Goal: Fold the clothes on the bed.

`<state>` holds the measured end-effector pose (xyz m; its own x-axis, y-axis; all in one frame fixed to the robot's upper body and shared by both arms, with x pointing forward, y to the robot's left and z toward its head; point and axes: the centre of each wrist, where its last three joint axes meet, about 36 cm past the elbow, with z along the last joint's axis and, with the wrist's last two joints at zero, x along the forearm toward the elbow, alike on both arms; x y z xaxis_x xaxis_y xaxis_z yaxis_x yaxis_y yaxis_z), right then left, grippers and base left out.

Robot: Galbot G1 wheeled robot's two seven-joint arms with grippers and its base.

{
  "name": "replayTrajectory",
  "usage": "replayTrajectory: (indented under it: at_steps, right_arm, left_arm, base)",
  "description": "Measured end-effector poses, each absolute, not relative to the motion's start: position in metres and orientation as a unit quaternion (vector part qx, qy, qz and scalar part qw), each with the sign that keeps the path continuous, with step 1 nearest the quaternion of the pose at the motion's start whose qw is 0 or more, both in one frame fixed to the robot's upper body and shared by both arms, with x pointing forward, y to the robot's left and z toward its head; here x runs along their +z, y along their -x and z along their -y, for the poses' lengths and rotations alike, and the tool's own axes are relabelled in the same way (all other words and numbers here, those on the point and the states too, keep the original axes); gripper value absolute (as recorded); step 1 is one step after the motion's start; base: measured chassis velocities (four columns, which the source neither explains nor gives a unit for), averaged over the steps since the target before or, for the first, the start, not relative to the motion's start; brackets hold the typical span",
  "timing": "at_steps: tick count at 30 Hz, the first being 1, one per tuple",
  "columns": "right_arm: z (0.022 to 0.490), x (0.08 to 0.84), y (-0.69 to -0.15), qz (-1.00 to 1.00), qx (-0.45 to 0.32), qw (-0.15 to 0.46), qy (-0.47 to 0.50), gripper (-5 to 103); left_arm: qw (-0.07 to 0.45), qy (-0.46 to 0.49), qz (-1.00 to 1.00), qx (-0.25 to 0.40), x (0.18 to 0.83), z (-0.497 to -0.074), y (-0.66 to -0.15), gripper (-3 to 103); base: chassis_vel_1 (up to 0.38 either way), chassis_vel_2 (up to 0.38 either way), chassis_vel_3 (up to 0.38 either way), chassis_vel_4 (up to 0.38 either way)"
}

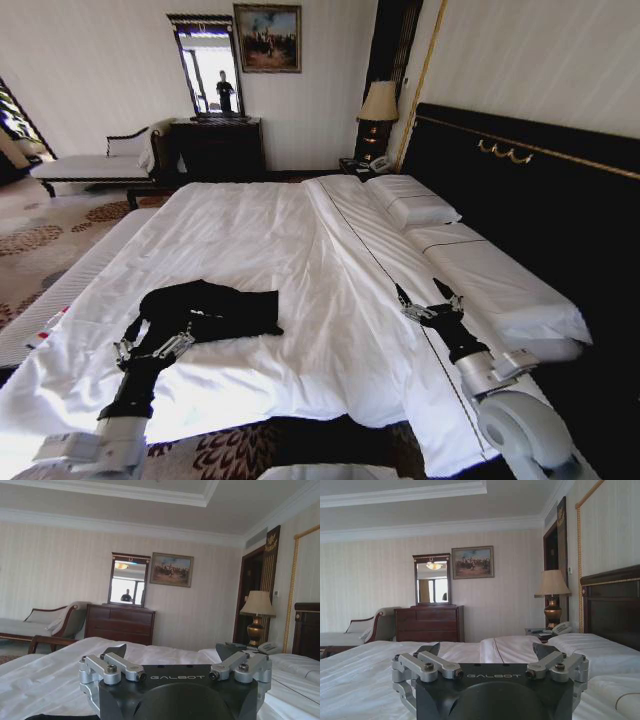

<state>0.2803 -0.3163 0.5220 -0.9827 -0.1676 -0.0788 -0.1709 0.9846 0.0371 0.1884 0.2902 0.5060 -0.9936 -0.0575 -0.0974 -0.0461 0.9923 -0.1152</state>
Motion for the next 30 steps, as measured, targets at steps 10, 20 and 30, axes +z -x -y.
replayTrajectory:
  at_steps: [10, 20, 30]
  right_arm:
    - [0.325, 0.523, -0.284, -0.996, 0.018, 0.049, 0.073, 100]
    - [0.326, 0.515, -0.280, -0.996, 0.019, 0.059, 0.067, 100]
    - [0.325, 0.508, -0.280, -0.996, 0.021, 0.056, 0.066, 100]
  left_arm:
    - [0.014, 0.011, -0.997, -0.074, 0.519, -0.306, -0.200, 100]
    - [0.021, 0.006, -1.000, -0.010, 0.525, -0.324, -0.200, 100]
    - [0.028, 0.019, -0.999, -0.004, 0.522, -0.335, -0.200, 100]
  base:
    - [0.000, 0.000, 0.000, 0.000]
    - [0.000, 0.000, 0.000, 0.000]
    - [0.020, 0.022, -0.014, -0.024]
